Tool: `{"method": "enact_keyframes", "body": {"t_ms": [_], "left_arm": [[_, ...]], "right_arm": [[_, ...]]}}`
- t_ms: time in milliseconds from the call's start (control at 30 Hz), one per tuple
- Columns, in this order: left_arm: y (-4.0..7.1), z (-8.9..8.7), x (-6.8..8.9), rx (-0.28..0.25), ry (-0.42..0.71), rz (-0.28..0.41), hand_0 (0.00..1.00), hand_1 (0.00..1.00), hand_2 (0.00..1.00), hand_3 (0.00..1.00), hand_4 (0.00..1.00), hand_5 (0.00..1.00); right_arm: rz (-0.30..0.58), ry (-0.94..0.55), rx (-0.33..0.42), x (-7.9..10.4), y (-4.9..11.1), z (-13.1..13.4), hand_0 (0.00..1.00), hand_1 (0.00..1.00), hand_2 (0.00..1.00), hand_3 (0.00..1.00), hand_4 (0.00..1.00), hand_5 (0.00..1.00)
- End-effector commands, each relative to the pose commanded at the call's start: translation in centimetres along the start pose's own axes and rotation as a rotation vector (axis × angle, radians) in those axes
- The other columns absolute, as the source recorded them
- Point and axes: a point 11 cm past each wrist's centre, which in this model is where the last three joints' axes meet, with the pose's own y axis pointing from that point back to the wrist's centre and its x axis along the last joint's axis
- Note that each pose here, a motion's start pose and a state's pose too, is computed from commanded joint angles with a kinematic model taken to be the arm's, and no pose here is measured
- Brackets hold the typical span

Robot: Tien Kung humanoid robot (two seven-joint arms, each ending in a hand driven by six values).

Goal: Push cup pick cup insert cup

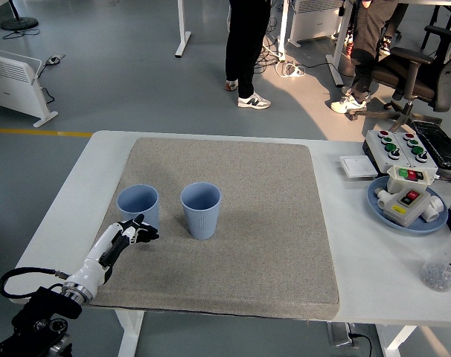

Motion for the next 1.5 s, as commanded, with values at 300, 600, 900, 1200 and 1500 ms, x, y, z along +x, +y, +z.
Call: {"method": "enact_keyframes", "body": {"t_ms": [300,600,900,1200,1500], "left_arm": [[-1.2,0.1,0.2,-0.004,0.007,0.016,0.703,0.627,0.54,0.485,0.592,0.998],[-2.7,0.3,0.6,-0.004,0.016,0.041,0.701,0.624,0.536,0.48,0.587,0.998],[-4.1,0.8,0.7,-0.01,0.012,0.046,0.704,0.624,0.534,0.479,0.585,0.998],[-5.2,0.7,1.0,0.007,-0.001,0.056,0.704,0.622,0.531,0.474,0.58,0.998],[-6.4,1.0,1.7,0.007,-0.007,0.086,0.703,0.62,0.529,0.472,0.579,0.998]], "right_arm": [[-0.001,0.005,-0.001,0.0,0.0,0.1,0.531,0.549,0.503,0.546,0.096,0.957],[-0.003,0.012,0.003,0.0,0.0,-0.2,0.531,0.549,0.503,0.546,0.097,0.958],[-0.006,0.017,0.007,-0.1,0.1,-0.4,0.531,0.549,0.504,0.546,0.096,0.956],[-0.006,0.026,0.009,-0.1,0.1,-0.5,0.531,0.549,0.504,0.546,0.092,0.954],[-0.01,0.034,0.011,-0.2,0.1,-0.6,0.531,0.549,0.504,0.546,0.092,0.952]]}}
